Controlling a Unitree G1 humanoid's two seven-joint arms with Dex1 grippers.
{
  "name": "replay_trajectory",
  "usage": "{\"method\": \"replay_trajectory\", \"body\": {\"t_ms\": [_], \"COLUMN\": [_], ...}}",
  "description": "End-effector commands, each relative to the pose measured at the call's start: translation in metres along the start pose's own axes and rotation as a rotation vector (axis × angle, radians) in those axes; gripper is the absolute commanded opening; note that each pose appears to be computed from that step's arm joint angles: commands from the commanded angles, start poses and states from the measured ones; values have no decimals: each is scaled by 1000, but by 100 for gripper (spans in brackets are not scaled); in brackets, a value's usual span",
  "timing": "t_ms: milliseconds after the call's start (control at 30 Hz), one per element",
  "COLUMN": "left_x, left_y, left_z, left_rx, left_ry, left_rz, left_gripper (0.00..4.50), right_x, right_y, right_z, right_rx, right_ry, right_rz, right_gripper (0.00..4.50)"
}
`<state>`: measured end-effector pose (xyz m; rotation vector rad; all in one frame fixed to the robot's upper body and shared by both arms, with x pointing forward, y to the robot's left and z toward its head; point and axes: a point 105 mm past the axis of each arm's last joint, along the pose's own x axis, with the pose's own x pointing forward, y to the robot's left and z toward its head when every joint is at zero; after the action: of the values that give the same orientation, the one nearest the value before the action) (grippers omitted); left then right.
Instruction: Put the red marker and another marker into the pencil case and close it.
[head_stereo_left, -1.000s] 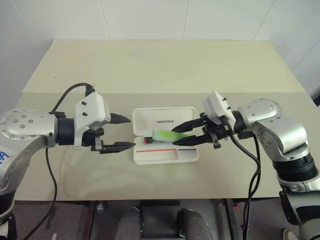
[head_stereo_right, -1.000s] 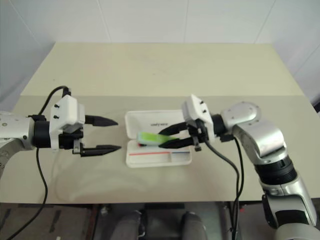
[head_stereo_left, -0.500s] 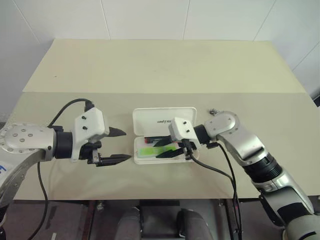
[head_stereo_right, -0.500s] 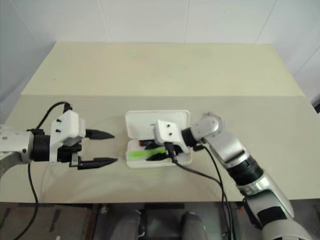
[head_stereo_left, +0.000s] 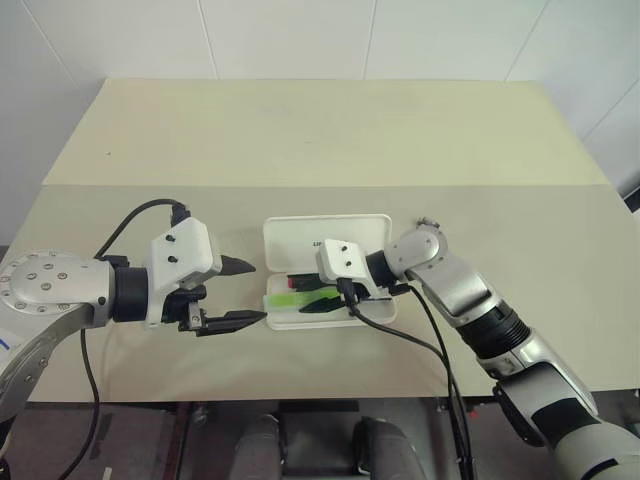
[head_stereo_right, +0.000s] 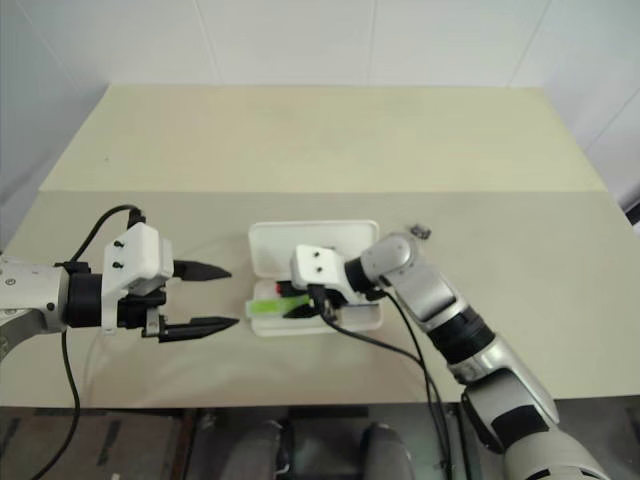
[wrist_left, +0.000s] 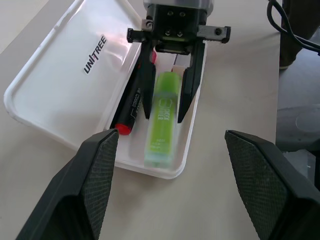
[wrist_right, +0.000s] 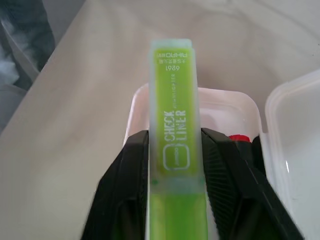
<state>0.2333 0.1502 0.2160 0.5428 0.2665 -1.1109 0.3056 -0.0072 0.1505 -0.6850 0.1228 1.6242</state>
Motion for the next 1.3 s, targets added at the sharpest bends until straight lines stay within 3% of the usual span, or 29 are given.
{"method": "replay_trajectory", "body": {"t_ms": [33, 133, 167, 767, 900, 1300], "left_x": [-5, -4, -4, 1, 0, -1], "left_y": [0, 0, 0, 7, 8, 9], "left_z": [6, 7, 7, 11, 10, 9], "left_rx": [35, 38, 39, 67, 68, 68], "left_ry": [-1, -5, -6, -14, -10, -5], "left_rz": [16, 13, 13, 9, 15, 23], "left_gripper": [364, 364, 364, 364, 364, 364], "right_x": [-3, -5, -6, -7, -13, -17], "right_y": [0, 3, 4, 2, 7, 24], "right_z": [9, 10, 11, 1, 18, 21], "right_rx": [-30, -33, -33, 45, 121, 108], "right_ry": [-23, -29, -32, -6, -85, -80], "right_rz": [4, 18, 21, 44, 119, 185], "right_gripper": [318, 431, 446, 446, 446, 446]}}
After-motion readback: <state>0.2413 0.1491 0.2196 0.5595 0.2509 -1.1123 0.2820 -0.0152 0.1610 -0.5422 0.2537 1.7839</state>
